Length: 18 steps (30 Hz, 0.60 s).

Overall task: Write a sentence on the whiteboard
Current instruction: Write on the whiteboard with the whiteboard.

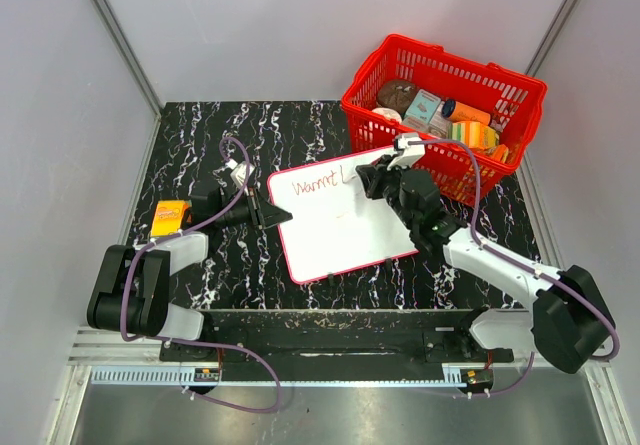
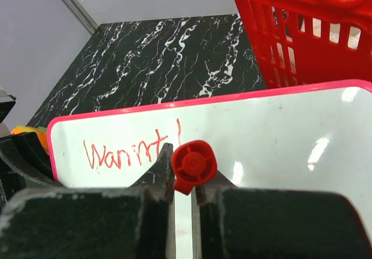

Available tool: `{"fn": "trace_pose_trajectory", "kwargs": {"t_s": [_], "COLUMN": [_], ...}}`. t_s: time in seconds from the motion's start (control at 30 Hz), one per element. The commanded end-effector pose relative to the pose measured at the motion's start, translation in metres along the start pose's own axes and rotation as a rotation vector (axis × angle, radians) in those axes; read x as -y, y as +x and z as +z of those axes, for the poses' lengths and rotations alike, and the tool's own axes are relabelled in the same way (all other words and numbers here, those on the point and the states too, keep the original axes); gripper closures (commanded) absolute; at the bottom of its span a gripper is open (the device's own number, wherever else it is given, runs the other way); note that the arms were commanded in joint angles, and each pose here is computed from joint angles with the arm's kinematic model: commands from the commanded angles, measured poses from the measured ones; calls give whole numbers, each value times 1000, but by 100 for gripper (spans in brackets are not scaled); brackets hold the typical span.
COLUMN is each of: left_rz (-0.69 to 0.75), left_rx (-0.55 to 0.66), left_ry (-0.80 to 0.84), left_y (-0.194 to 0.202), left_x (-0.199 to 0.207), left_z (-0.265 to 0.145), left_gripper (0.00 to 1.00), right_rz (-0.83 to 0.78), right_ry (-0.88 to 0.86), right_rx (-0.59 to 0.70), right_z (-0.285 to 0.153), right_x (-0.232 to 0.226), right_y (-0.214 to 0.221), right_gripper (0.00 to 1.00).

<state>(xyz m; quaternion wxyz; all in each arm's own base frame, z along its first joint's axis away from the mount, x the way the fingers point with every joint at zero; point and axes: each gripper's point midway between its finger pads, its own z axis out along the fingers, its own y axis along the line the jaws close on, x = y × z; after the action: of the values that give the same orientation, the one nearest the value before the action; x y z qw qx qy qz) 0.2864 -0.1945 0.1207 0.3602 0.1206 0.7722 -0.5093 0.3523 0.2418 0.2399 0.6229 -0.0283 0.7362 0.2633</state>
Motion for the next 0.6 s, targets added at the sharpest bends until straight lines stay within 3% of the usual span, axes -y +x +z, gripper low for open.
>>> {"fn": "trace_pose_trajectory", "kwargs": {"t_s": [0.0,0.57], "left_rz": [172,173], "left_rx": [31,29], "left_ry": [-110,-109], "left_y": [-6,-6], "left_x": [-24,-24], "left_z": [4,5], "left_gripper": [100,100], "right_rz": [23,-2], "right_ry": [-12,24], "right_rx": [-19,45], "right_z": [-8,10], "right_x": [0,-1], "right_y": [3,-22], "right_gripper": [100,100]}}
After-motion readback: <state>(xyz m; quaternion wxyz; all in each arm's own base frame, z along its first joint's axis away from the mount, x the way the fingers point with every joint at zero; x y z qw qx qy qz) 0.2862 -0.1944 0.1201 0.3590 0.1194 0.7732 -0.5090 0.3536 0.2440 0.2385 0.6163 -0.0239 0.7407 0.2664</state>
